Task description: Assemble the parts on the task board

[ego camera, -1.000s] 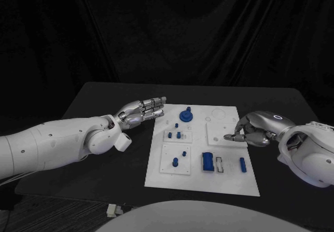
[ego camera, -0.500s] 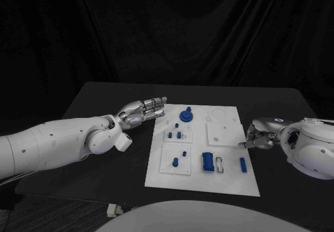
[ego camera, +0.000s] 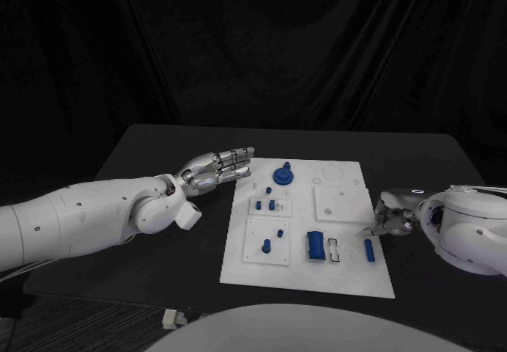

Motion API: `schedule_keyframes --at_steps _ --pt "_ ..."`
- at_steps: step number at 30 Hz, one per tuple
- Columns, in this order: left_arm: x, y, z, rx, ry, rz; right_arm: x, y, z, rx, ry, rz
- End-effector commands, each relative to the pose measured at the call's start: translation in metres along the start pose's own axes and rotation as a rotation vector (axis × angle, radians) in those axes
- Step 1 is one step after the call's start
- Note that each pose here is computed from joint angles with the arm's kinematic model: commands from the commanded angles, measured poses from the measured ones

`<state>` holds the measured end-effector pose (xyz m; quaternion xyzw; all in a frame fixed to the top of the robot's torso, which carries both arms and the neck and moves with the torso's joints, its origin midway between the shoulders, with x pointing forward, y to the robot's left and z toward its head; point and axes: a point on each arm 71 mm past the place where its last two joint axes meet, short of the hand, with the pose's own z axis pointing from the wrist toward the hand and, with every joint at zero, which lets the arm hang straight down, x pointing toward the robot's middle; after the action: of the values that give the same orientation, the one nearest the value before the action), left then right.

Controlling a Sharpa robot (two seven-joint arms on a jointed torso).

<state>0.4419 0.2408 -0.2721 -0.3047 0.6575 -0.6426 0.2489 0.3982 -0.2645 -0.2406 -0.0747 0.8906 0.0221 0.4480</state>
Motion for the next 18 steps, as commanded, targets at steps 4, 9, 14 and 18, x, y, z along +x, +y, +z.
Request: schedule_keyframes --at_steps 4,9,14,18 --pt "0.0014 -0.0006 0.0004 0.013 0.009 -0.014 0.005 0.000 0.002 0.026 0.037 -0.016" --pt "0.0016 -0.0005 0.0005 0.013 0.010 -0.015 0.010 0.004 0.005 0.020 0.045 -0.014" --pt "0.0011 -0.0005 -0.0001 0.013 0.009 -0.015 0.014 0.006 0.007 0.018 0.054 -0.014" --pt "0.0006 -0.0004 -0.0008 0.011 0.007 -0.014 0.017 0.007 0.008 0.017 0.061 -0.013"
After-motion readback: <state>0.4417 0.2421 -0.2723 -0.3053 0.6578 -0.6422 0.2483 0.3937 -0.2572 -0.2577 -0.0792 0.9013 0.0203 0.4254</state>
